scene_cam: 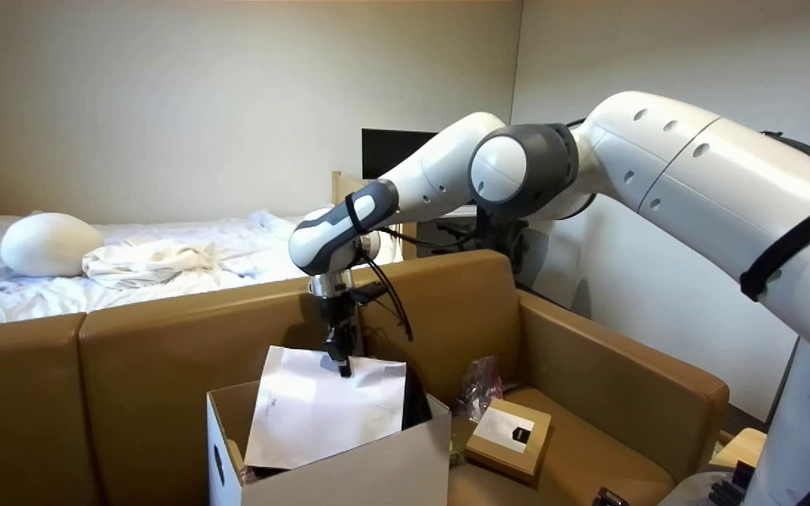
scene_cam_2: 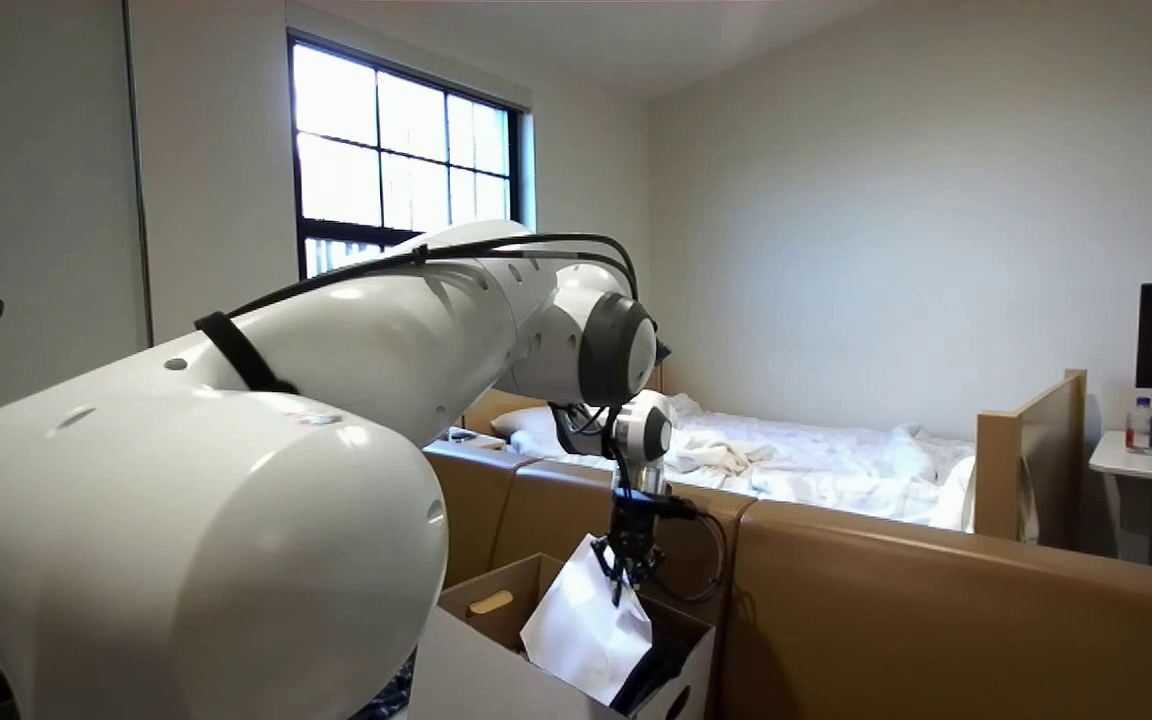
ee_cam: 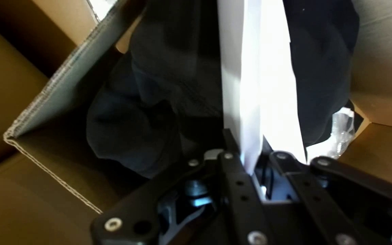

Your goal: Pick up the white paper bag and put it in the box.

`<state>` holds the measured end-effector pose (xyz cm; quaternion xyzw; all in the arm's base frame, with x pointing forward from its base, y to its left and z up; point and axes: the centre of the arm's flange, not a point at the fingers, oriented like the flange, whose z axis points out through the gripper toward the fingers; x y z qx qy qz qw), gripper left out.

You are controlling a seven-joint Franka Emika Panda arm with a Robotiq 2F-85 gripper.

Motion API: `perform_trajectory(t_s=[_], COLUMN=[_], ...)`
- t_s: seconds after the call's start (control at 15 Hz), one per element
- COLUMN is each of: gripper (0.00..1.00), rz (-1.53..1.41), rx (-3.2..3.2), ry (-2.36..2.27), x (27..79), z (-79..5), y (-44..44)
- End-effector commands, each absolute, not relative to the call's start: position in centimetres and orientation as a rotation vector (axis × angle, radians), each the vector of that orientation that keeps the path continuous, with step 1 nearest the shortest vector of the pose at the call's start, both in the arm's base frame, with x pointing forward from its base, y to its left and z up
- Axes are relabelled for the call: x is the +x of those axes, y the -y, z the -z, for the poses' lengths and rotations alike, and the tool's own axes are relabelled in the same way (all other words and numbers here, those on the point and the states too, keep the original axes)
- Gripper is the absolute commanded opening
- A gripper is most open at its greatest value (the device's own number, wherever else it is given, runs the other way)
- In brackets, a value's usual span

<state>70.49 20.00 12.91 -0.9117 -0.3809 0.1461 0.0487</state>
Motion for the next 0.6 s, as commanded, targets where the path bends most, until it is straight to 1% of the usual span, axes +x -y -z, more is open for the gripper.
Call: perform_trajectory(t_s=[0.0, 0.27, 0.53], gripper=[0.1, 0.1, 0.1], rz=[-0.586, -0.683, -0.83], rx=[-2.65, -2.553, -2.433], ry=[1.356, 1.487, 1.555], x=[62.7, 59.7, 57.0], z=[-12.9, -14.7, -14.5], y=[-23.6, -26.0, -27.9])
